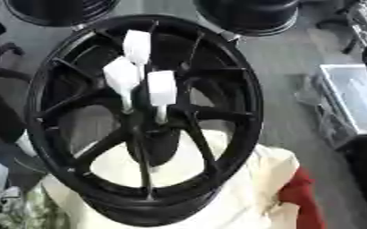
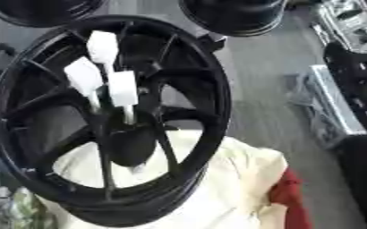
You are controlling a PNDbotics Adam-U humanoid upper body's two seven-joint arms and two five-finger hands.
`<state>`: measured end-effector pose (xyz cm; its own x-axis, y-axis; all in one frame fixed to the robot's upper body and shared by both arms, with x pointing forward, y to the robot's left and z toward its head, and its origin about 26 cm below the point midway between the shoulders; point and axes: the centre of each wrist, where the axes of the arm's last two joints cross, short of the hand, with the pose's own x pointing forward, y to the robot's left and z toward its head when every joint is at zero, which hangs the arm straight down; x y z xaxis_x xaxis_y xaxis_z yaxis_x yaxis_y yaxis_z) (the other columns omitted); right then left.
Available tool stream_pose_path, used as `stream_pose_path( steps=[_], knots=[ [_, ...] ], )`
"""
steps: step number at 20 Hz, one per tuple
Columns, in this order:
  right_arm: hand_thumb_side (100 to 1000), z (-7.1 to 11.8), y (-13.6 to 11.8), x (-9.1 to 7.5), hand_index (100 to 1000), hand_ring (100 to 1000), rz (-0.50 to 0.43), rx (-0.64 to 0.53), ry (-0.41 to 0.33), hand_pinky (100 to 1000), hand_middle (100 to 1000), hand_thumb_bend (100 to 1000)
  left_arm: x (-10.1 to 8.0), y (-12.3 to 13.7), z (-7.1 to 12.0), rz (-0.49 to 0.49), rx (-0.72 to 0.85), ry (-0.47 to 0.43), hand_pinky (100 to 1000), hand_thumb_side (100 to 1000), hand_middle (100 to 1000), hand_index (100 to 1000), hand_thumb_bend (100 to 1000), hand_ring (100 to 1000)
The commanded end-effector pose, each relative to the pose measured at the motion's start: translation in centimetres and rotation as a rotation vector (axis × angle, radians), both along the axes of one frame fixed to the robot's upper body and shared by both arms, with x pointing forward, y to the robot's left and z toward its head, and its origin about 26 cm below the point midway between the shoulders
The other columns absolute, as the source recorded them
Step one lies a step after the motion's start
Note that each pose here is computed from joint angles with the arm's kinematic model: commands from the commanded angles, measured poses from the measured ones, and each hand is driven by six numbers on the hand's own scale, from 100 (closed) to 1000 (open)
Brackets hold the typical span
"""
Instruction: Pull the pin out of the wheel hub.
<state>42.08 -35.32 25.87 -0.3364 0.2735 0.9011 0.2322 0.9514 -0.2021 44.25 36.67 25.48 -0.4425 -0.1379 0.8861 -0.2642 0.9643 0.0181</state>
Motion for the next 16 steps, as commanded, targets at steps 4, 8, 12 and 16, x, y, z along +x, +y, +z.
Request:
stream_pose_path(
  steps=[4,8,12,16],
  knots=[
    [639,1.95,-0.53,-0.59,878,754,-0.005,-0.027,-0.041,846,811,100,-0.63,0.93,1.89,0.020,0.033,-0.037,790,565,832,889,1000,838],
    [638,1.84,-0.75,-0.59,875,750,-0.008,-0.031,-0.035,845,807,100,-0.67,0.83,1.99,0.020,0.038,-0.037,789,560,821,884,1000,835],
    [703,1.77,-1.01,-0.71,873,746,-0.013,-0.034,-0.035,842,803,100,-0.88,0.71,2.22,0.015,0.062,-0.036,790,554,807,873,1000,831],
    [685,2.16,-0.85,-1.08,871,745,-0.012,-0.056,-0.048,840,801,100,-1.14,0.47,2.65,0.011,0.088,-0.040,790,551,806,872,1000,830]
  ],
)
